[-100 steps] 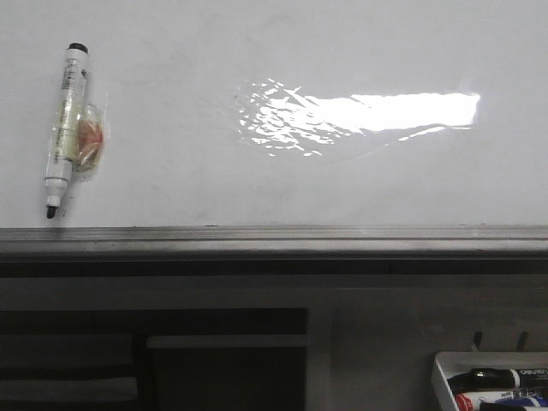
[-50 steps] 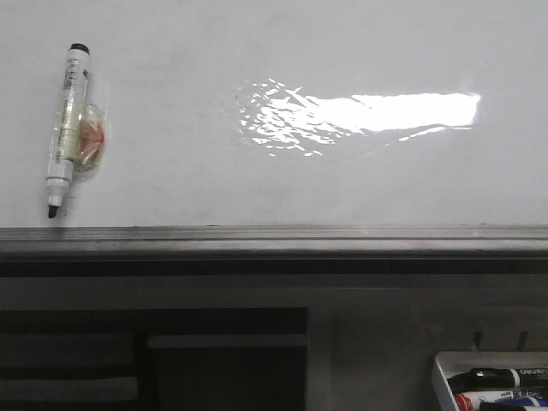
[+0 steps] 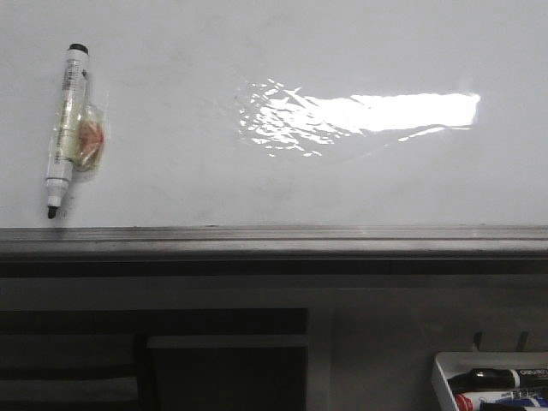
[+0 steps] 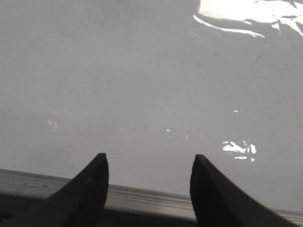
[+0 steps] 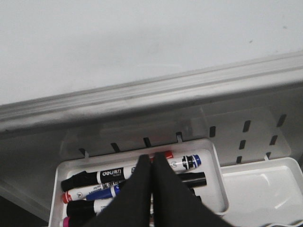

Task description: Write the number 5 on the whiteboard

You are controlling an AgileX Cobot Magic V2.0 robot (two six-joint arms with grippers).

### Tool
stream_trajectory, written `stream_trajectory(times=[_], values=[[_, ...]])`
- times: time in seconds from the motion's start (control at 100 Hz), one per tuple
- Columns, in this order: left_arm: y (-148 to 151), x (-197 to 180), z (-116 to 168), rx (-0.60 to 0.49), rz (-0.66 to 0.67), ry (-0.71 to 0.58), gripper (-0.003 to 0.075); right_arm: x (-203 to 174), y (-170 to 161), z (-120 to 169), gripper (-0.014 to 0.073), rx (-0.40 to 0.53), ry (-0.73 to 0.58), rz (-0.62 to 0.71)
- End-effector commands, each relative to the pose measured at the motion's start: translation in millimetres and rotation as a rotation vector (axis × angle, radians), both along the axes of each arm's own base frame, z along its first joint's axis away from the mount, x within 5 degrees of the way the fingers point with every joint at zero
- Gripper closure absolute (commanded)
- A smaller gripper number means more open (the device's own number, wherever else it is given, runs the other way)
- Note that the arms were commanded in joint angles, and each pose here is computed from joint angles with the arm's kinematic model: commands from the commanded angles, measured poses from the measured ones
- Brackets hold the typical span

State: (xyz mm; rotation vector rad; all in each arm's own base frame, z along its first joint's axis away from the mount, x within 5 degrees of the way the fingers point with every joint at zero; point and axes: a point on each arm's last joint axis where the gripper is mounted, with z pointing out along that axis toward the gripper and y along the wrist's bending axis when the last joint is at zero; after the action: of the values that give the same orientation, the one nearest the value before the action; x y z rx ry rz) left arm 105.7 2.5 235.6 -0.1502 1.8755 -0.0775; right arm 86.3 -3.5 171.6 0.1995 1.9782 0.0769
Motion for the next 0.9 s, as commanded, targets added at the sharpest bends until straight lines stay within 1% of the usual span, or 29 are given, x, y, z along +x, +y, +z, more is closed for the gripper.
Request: stream_trajectory(times=[0.0, 0.07, 0.14, 0.25, 0.34, 0.4, 0.51, 0.56, 0.64, 0.72, 0.89], values=[[-5, 5, 19, -0.015, -0.044, -0.137, 0.0334, 7, -1, 16, 0.0645, 0.001, -0.107, -0.006], [-11, 5, 20, 0.033, -0.104, -0.139, 0.0334, 7, -1, 18, 0.0645, 0.022, -0.130, -0.015], [-16, 6, 21, 0.051, -0.158, -0.157, 0.0334, 8, -1, 20, 0.0645, 0.097, -0.152, -0.047], [-26, 5, 26, 0.038, -0.243, -0.212, 0.0330, 8, -1, 20, 0.0645, 0.102, -0.150, -0.049], [-36, 2, 29, 0.024, -0.334, -0.245, 0.0331, 7, -1, 17, 0.0645, 0.153, -0.128, -0.068], [-43, 1, 29, 0.016, -0.393, -0.249, 0.0331, 6, -1, 15, 0.0645, 0.157, -0.104, -0.068], [-55, 5, 24, 0.005, -0.474, -0.202, 0.0331, 6, -1, 16, 0.0645, 0.157, -0.108, -0.068], [-60, 9, 22, -0.012, -0.493, -0.181, 0.0331, 7, -1, 16, 0.0645, 0.156, -0.117, -0.068], [-68, 16, 22, -0.055, -0.510, -0.184, 0.0331, 7, -1, 17, 0.0645, 0.156, -0.121, -0.068], [-78, 27, 21, -0.091, -0.522, -0.151, 0.0331, 7, -1, 17, 0.0645, 0.156, -0.121, -0.068], [-106, 49, 14, -0.073, -0.588, -0.066, 0.0331, 7, -1, 18, 0.0645, 0.156, -0.124, -0.068]])
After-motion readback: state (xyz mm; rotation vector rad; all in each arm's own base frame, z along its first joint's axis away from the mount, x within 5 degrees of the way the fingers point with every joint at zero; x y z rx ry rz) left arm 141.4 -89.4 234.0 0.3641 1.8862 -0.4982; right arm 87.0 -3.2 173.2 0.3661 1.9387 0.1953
